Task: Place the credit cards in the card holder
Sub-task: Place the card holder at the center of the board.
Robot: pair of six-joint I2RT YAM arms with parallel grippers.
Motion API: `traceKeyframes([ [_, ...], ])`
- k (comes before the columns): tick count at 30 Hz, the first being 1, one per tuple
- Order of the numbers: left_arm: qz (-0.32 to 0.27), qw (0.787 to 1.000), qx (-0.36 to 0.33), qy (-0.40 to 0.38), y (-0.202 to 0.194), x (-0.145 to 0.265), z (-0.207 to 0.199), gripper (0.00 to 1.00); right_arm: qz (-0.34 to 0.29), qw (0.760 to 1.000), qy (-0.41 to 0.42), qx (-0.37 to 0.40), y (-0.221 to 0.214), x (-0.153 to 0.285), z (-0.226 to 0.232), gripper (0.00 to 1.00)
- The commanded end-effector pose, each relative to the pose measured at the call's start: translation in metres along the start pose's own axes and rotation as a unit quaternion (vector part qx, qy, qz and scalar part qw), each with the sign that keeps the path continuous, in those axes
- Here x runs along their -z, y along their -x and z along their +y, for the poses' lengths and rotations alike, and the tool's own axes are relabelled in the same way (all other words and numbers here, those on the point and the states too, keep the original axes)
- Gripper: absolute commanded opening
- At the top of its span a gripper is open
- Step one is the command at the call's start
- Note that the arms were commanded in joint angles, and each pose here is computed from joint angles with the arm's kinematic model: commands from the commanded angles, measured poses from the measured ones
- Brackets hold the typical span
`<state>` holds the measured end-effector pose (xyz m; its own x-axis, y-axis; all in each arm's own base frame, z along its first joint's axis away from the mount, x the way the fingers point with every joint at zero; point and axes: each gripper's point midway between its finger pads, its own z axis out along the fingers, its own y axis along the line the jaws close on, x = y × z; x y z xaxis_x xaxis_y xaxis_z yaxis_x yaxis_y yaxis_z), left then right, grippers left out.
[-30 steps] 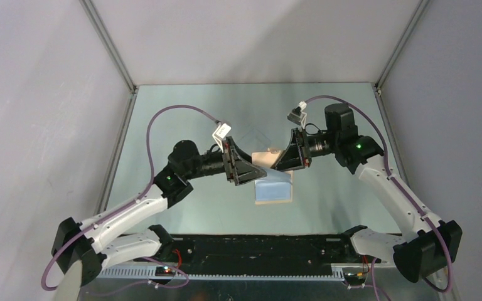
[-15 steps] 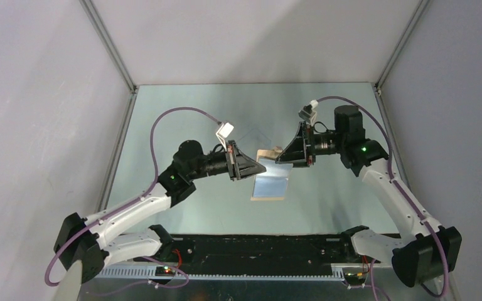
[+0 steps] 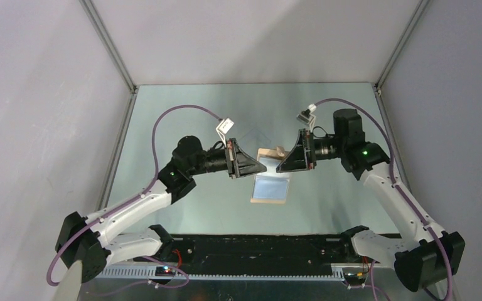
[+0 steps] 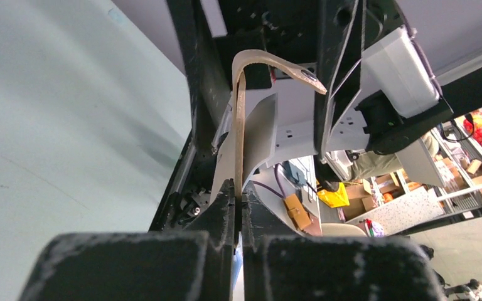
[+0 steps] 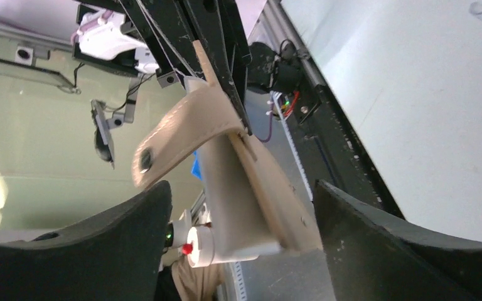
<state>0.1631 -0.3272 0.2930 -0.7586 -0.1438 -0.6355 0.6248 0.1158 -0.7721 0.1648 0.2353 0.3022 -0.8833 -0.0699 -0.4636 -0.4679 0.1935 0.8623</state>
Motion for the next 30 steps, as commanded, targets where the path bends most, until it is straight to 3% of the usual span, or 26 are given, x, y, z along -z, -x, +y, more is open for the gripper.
traceKeyframes([
  [1, -0.010, 0.998, -0.025, -0.048, 0.018, 0.001, -0.033, 0.00, 0.034, 0.999, 0.036, 0.023, -0.007, -0.018, 0.011, 0.80],
  [3, -0.013, 0.999, -0.024, -0.045, 0.018, 0.001, -0.032, 0.00, 0.042, 0.998, 0.036, 0.018, -0.009, -0.026, 0.009, 0.61],
  [4, -0.014, 0.999, -0.025, -0.044, 0.018, 0.001, -0.031, 0.00, 0.044, 0.998, 0.033, 0.010, -0.008, -0.028, 0.006, 0.38],
  [5, -0.013, 0.999, -0.025, -0.043, 0.017, 0.002, -0.030, 0.00, 0.043, 0.999, 0.032, 0.005, -0.008, -0.029, 0.003, 0.28],
  [6, -0.013, 0.999, -0.029, -0.042, 0.016, 0.002, -0.028, 0.03, 0.039, 0.999, 0.026, -0.005, -0.005, -0.030, -0.001, 0.12],
  [7, -0.013, 0.999, -0.030, -0.038, 0.014, 0.002, -0.025, 0.11, 0.036, 0.999, 0.020, -0.012, -0.004, -0.029, -0.005, 0.05],
  [8, -0.014, 0.999, -0.032, -0.035, 0.014, 0.002, -0.022, 0.32, 0.026, 0.999, 0.008, -0.020, -0.001, -0.027, -0.010, 0.00],
  [9, -0.018, 0.999, -0.030, -0.027, 0.012, 0.003, -0.017, 0.43, 0.020, 0.999, 0.000, -0.024, 0.000, -0.025, -0.014, 0.00],
  [10, -0.023, 0.999, -0.034, -0.023, 0.012, 0.005, -0.016, 0.62, 0.007, 0.999, -0.015, -0.030, 0.003, -0.021, -0.021, 0.00],
  [12, -0.043, 0.998, -0.042, -0.001, 0.014, 0.010, -0.008, 0.79, -0.017, 0.998, -0.041, -0.039, 0.006, -0.013, -0.032, 0.00],
  [16, -0.102, 0.991, -0.069, 0.059, 0.021, 0.028, 0.012, 0.96, -0.063, 0.990, -0.099, -0.077, 0.002, 0.002, -0.068, 0.00],
  [22, -0.153, 0.974, -0.107, 0.127, 0.033, 0.050, 0.027, 1.00, -0.141, 0.963, -0.174, -0.153, -0.006, 0.015, -0.129, 0.00],
  [30, -0.149, 0.973, -0.111, 0.134, 0.031, 0.053, 0.030, 1.00, -0.235, 0.911, -0.255, -0.225, -0.015, 0.026, -0.194, 0.00],
])
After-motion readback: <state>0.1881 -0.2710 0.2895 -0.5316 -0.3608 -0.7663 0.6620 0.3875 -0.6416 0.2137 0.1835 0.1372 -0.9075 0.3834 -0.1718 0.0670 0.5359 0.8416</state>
